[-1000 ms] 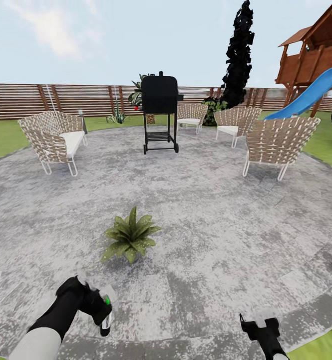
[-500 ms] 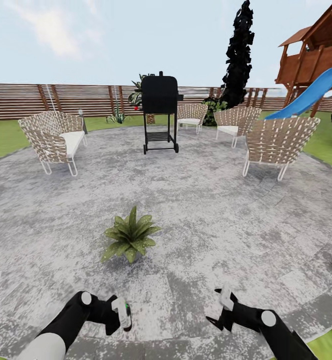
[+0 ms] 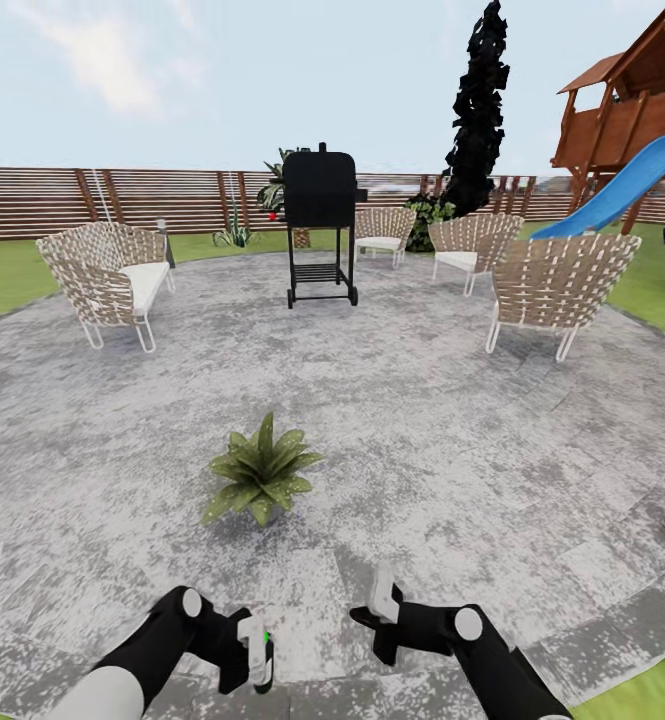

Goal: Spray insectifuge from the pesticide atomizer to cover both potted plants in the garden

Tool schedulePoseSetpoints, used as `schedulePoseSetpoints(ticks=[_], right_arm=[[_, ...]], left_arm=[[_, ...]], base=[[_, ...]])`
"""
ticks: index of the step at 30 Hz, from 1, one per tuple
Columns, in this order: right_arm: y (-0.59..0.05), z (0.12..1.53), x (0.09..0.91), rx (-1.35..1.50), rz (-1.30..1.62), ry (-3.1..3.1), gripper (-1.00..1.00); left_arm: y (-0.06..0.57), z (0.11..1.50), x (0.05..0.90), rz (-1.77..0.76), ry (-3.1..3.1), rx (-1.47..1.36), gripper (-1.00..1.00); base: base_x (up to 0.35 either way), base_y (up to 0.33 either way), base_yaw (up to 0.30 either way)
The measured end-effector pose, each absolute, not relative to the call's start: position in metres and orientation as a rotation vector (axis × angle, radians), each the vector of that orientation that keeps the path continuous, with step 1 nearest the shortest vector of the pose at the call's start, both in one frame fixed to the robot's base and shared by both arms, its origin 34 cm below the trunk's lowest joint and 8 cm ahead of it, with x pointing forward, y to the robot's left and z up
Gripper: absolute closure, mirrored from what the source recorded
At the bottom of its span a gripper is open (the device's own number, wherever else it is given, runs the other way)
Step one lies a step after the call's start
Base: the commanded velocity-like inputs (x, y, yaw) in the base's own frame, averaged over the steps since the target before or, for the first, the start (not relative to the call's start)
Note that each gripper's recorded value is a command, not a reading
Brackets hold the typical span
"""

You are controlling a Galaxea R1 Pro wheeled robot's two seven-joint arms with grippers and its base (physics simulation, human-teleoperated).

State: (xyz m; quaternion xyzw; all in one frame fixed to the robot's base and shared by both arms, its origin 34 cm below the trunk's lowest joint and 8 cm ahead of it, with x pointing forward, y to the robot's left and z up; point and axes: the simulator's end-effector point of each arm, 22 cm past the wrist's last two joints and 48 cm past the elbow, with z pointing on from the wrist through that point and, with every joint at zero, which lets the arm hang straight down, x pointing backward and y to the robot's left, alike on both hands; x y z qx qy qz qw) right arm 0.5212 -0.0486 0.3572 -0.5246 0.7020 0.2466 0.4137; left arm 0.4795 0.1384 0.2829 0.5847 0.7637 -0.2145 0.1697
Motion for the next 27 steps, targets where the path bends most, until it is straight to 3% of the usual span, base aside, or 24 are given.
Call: schedulePoseSetpoints(ticks=[7, 27], right_arm=[[-0.019, 0.368, 0.515, -1.329, 0.687, 1.726, 1.00], [-0.018, 0.368, 0.514, -1.331, 0.691, 1.725, 1.00]], left_arm=[[0.130, 0.286, 0.483, -0.611, 2.145, 1.665, 1.00], [0.061, 0.304, 0.493, -0.648, 2.039, 1.624, 1.00]], base=[[0.000, 0.000, 0.000], [0.000, 0.000, 0.000]])
